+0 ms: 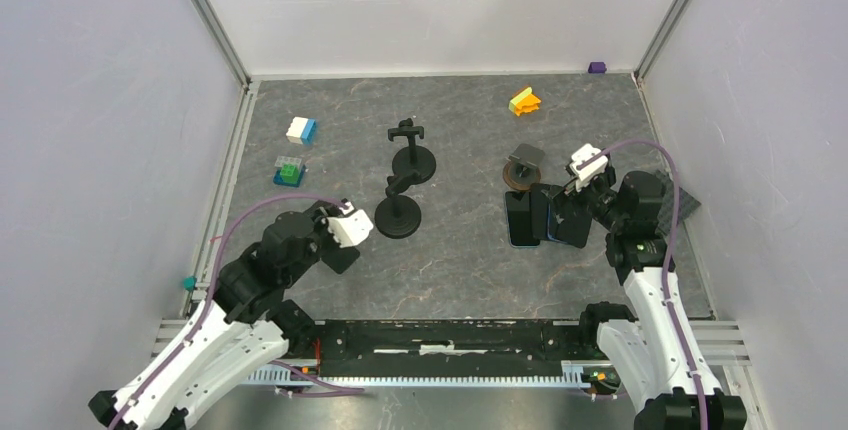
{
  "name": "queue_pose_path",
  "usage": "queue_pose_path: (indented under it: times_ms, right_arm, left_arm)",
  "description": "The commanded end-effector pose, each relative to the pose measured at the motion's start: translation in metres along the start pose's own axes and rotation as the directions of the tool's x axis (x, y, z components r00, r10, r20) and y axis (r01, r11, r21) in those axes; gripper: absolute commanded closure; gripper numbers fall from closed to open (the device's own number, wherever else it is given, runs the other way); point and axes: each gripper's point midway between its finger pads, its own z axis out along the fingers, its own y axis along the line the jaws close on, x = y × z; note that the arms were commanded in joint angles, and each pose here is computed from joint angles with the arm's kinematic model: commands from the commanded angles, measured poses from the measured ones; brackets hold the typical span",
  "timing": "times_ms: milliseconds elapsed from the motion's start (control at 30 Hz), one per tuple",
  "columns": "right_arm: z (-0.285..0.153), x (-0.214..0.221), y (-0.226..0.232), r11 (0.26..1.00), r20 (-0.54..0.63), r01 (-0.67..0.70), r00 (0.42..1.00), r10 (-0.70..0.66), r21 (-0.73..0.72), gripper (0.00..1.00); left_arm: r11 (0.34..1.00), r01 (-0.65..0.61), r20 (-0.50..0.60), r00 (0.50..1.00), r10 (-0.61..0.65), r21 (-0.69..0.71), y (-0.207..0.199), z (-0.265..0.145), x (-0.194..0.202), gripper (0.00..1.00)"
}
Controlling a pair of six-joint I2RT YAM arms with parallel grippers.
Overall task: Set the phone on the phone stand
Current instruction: Move the phone stand to the center of the board.
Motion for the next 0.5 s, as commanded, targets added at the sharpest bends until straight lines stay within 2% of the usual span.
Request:
queue_pose_path:
  times_ms: [0, 133, 233, 333, 467]
  right_arm:
    - [0.003, -0.001, -0.01, 0.999, -0.005, -0.01, 1.0, 0.011, 0.041, 0.03]
    - [0.012, -0.003, -0.012, 0.999, -0.033, -0.034, 0.999, 0.035, 0.024, 0.02]
    - [0.027, -0.008, -0.003, 1.0, -0.062, 0.006, 0.998, -0.007, -0.009, 0.03]
    - [0.044, -0.008, -0.003, 0.997, -0.104, 0.073, 0.992, -0.074, -0.01, 0.03]
    - [0.071, -0.003, 0.013, 0.993, -0.145, 0.074, 0.986, -0.087, -0.093, 0.03]
  left_arm:
    - [0.978, 0.021, -0.02, 0.999, -0.026, -0.206, 0.044, 0.008, -0.008, 0.98]
    - [0.959, 0.139, -0.02, 0.989, -0.148, -0.249, 0.063, 0.027, -0.004, 0.98]
    - [0.937, 0.231, -0.012, 0.97, -0.243, -0.263, 0.076, 0.039, 0.008, 0.98]
    - [0.926, 0.268, -0.001, 0.96, -0.278, -0.266, 0.077, 0.049, 0.013, 0.98]
    - [0.906, 0.327, 0.026, 0.943, -0.333, -0.269, 0.075, 0.056, 0.014, 0.98]
